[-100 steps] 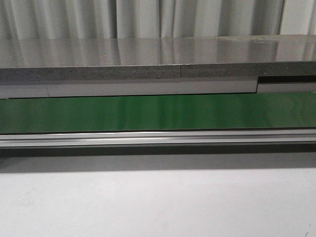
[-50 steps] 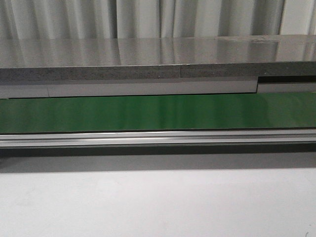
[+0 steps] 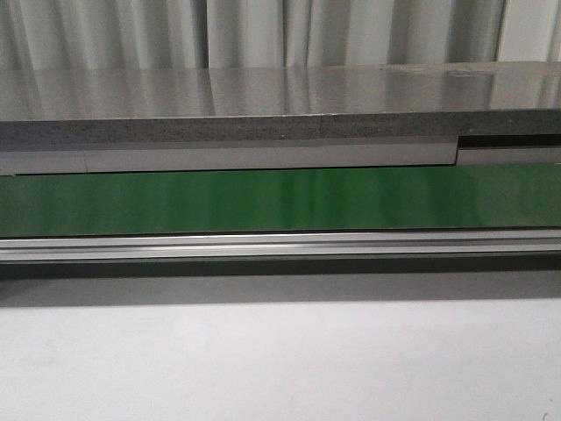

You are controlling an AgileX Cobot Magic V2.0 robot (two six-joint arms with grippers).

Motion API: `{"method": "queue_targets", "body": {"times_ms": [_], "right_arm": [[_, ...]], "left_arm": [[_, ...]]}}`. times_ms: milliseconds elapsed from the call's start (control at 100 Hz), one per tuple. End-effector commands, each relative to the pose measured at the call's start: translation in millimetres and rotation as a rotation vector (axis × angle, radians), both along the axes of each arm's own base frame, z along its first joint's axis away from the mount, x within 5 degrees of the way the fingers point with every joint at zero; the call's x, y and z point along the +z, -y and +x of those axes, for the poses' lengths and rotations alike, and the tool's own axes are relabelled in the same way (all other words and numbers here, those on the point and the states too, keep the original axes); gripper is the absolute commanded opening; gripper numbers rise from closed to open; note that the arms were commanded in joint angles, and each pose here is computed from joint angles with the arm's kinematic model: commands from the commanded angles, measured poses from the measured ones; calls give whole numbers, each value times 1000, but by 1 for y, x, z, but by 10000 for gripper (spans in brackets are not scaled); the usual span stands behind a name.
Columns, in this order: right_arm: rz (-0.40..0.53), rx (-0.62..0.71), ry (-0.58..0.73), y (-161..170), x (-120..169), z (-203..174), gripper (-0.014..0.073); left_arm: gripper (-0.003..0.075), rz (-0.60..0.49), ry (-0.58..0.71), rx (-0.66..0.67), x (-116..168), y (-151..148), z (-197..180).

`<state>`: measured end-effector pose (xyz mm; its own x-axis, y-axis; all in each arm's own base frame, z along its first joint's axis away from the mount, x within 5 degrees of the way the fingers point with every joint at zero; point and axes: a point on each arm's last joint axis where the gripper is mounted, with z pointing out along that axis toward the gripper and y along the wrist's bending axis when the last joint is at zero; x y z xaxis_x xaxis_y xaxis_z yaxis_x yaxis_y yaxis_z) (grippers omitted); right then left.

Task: Move button from left to right
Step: 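Lower the left gripper and close it around the button's black body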

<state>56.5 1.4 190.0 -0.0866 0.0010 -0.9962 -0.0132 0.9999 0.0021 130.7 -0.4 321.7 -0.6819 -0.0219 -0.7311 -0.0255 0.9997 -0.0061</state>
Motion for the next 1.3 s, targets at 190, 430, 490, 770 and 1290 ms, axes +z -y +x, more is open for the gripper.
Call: {"method": "queue_targets", "body": {"times_ms": [190,430,490,770,1290], "right_arm": [[0,-17,120,1,14,-2,-67],[0,-17,120,1,14,-2,-67],[0,-17,120,1,14,-2,-67],[0,-17,120,1,14,-2,-67],[0,-17,120,1,14,-2,-67]], "left_arm": [[617,17,71,10,22,-2,9],[617,108,-9,51,46,-10,46],[617,113,-18,75,50,-14,60],[617,139,-179,235,31,-71,118],[617,-71,-408,322,-61,-129,173]]}}
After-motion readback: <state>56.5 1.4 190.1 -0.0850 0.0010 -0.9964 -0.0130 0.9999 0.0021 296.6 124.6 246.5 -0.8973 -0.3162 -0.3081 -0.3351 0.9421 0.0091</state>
